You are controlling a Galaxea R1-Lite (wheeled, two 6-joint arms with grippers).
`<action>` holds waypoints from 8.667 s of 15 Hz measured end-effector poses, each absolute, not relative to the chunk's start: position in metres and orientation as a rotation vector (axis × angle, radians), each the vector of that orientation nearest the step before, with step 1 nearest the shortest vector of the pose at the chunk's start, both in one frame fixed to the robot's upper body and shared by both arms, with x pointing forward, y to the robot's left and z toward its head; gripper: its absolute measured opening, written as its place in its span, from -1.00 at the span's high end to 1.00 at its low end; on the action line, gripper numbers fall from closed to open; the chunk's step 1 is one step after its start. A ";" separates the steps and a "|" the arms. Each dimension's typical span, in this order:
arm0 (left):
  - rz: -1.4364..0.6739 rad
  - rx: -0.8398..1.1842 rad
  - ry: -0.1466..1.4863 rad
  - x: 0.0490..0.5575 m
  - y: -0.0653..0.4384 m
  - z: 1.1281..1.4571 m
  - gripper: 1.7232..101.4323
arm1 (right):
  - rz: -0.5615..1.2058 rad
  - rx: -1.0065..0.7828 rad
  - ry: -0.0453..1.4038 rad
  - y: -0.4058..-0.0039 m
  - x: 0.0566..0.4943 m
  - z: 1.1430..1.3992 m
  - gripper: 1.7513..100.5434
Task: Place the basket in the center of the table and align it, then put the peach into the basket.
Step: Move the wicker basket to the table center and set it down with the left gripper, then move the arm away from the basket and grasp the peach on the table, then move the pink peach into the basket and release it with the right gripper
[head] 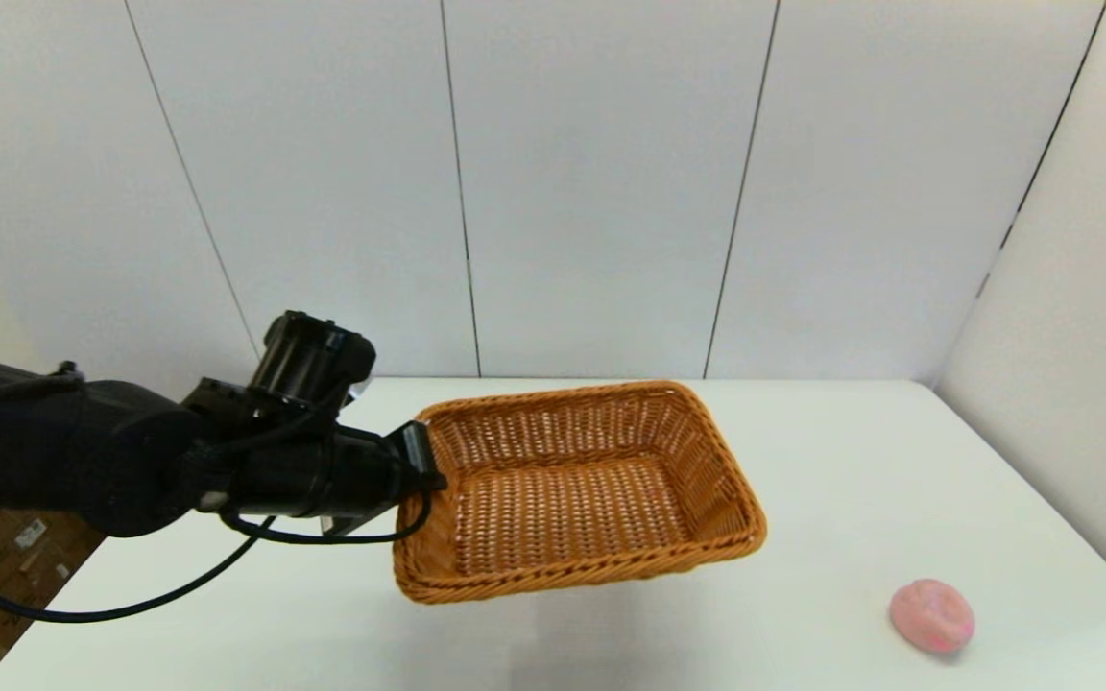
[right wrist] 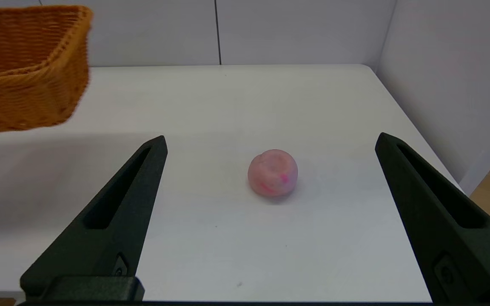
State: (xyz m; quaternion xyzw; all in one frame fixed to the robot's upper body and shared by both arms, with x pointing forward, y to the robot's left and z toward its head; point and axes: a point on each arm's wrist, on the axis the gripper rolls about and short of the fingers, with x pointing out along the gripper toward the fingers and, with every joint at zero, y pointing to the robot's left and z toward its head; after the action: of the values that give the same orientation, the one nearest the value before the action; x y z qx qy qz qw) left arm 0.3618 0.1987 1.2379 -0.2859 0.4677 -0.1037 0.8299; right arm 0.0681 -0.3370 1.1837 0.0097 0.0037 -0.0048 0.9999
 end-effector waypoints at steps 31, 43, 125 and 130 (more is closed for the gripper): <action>-0.293 -0.540 1.112 0.381 0.170 1.143 0.76 | -0.009 0.019 0.007 -0.337 0.068 1.184 -0.93; -0.304 -0.508 1.091 0.386 0.176 1.144 0.76 | -0.010 0.019 0.007 -0.337 0.068 1.184 -0.93; 0.032 -0.078 -0.005 0.069 0.334 1.183 -0.93 | -0.104 -0.118 1.066 -0.338 0.325 1.152 0.98; 0.032 -0.078 -0.005 0.069 0.334 1.183 -0.93 | 0.054 -0.124 0.866 -0.309 0.321 1.198 0.98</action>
State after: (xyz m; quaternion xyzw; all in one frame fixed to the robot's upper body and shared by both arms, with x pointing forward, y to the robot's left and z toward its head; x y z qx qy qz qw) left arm 0.0690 0.3344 1.1827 -0.0392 -0.0027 0.0161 0.9991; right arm 0.3209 -0.3090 1.1978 -0.0602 0.4191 0.0260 0.9056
